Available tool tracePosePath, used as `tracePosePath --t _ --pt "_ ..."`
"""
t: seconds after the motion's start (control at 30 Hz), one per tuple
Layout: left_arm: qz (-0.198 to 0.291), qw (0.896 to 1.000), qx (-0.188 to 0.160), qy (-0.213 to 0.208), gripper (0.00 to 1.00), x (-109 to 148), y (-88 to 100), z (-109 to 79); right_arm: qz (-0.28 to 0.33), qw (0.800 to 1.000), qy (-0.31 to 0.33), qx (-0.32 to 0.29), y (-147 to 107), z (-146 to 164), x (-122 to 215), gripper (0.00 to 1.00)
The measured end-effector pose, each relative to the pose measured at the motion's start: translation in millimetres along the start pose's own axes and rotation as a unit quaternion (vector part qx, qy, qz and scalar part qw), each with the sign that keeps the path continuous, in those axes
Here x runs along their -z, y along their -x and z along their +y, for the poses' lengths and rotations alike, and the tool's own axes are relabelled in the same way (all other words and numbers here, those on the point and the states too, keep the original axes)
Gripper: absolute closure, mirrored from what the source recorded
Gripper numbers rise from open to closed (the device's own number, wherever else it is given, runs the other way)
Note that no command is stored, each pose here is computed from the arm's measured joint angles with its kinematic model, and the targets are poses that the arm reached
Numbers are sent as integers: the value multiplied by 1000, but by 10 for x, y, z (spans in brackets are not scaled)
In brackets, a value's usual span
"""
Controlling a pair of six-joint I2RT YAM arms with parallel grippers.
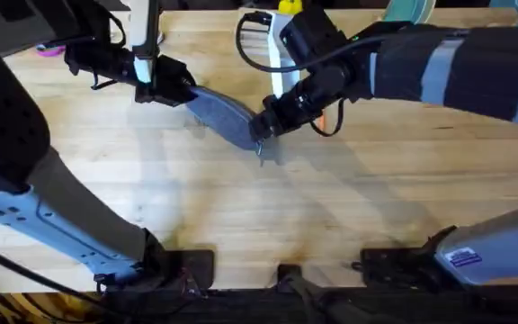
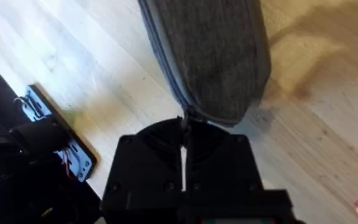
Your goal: Unzip the bag, pick up the pens from the table one at a time and place them inside, then zip the bag closed.
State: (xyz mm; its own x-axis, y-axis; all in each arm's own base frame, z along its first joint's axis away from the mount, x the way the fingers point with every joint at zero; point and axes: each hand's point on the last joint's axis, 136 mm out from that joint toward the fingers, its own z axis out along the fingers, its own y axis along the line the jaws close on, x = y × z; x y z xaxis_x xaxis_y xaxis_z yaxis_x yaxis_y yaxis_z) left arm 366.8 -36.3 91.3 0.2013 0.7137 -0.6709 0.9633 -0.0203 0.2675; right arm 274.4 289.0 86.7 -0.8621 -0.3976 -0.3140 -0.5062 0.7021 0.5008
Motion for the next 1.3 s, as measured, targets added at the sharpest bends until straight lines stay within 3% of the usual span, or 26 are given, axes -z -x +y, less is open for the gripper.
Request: tracePosePath --t 0.2,0.47,0.93,1.3 --pt "0 1000 0 0 958 0 0 0 7 1000 -1 -4 -32 35 76 968" --pt "-4 1000 2 -2 958 -2 17 -9 -21 1000 -1 11 164 231 392 969" --pt "-4 1000 2 -1 957 -1 17 -5 -34 999 -3 10 253 256 435 971" --pt "-4 1000 1 1 957 4 11 3 -81 996 6 42 503 312 445 973"
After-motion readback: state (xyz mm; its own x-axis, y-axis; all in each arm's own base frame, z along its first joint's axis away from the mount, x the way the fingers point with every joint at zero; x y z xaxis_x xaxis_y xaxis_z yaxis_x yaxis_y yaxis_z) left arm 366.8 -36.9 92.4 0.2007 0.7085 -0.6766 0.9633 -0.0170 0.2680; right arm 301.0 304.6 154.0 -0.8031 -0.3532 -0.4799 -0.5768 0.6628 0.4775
